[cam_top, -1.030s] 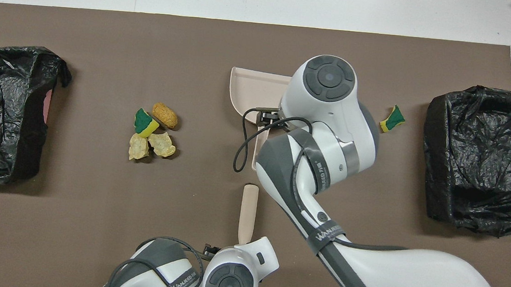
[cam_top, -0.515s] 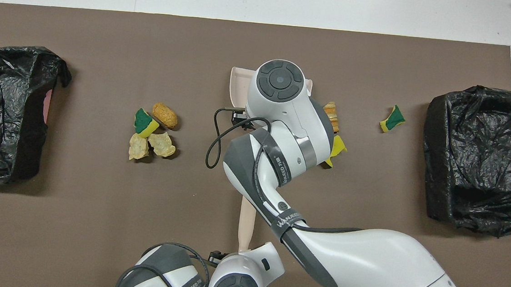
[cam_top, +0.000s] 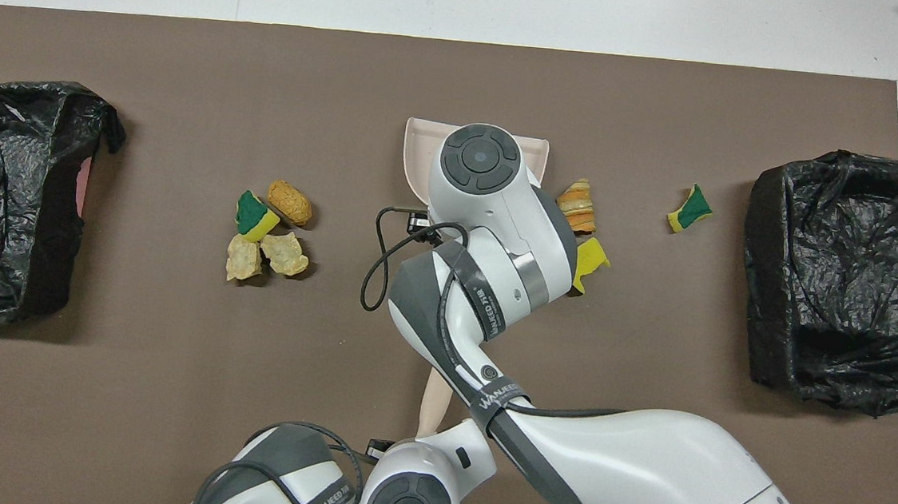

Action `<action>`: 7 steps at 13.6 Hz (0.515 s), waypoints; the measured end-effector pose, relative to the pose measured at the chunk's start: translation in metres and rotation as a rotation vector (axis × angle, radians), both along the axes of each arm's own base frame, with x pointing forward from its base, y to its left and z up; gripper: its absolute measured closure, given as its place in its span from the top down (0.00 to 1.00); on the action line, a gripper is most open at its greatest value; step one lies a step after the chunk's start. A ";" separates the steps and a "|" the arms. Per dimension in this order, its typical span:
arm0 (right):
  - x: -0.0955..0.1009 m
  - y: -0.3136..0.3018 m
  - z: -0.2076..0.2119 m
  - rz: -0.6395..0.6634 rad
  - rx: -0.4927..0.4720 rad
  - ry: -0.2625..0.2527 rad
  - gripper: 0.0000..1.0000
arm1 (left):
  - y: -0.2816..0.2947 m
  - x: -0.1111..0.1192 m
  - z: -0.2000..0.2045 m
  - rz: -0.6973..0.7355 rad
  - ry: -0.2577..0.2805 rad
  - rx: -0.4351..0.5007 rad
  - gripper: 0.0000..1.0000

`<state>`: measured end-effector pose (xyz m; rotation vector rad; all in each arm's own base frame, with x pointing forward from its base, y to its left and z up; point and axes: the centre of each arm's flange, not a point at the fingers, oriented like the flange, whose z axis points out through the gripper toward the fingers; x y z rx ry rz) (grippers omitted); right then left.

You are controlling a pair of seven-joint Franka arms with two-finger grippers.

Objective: Sweep and dump trash in bin

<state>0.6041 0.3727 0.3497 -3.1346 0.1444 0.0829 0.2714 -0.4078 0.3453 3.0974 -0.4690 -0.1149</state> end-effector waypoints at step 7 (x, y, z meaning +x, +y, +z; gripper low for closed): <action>-0.002 -0.002 0.013 0.024 0.003 -0.006 0.31 | 0.109 0.051 0.096 0.093 0.099 0.097 0.27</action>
